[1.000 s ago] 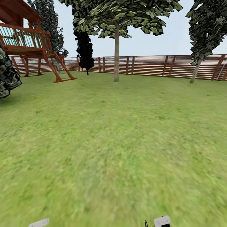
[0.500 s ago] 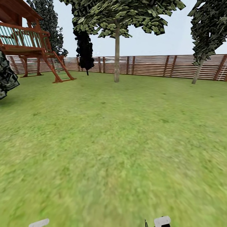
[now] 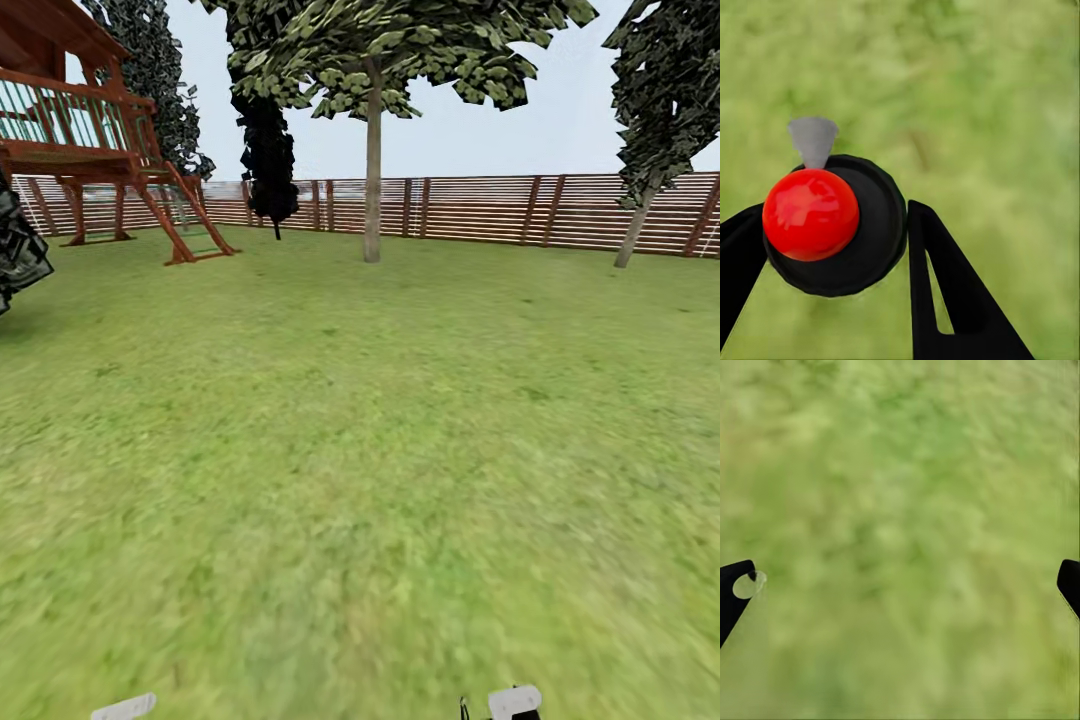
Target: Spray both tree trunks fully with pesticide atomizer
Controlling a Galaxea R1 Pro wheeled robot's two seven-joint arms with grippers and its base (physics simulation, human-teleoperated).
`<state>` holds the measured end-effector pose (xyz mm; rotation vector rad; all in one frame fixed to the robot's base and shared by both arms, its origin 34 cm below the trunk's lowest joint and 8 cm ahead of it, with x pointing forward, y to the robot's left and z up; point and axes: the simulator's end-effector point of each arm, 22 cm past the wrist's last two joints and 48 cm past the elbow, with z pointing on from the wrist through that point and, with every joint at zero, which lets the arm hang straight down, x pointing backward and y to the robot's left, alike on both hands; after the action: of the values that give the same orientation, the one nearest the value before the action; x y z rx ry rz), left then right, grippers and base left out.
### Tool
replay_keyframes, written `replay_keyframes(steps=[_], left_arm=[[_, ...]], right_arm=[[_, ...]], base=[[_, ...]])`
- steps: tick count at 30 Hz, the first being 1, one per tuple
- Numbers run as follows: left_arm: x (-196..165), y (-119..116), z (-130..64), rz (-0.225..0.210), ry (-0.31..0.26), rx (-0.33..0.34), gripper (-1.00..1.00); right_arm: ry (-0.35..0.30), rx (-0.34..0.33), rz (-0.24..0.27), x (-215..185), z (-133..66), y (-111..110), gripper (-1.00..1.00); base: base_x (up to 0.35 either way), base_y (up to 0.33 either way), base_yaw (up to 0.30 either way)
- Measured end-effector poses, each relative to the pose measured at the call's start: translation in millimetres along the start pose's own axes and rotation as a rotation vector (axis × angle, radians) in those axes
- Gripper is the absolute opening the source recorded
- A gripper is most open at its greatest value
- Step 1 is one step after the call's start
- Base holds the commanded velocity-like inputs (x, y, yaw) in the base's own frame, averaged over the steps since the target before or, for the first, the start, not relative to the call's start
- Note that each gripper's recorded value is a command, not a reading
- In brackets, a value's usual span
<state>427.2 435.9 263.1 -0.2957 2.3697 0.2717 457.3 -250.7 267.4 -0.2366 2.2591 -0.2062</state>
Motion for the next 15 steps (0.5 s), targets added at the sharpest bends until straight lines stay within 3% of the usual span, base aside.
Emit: replay_keyframes(steps=[15], left_arm=[[0.0,-0.1,0.0,0.000,0.000,0.000,-1.00]], right_arm=[[0.001,0.000,0.000,0.3,-0.2,0.0,1.00]], base=[[0.335,0.054,0.000]])
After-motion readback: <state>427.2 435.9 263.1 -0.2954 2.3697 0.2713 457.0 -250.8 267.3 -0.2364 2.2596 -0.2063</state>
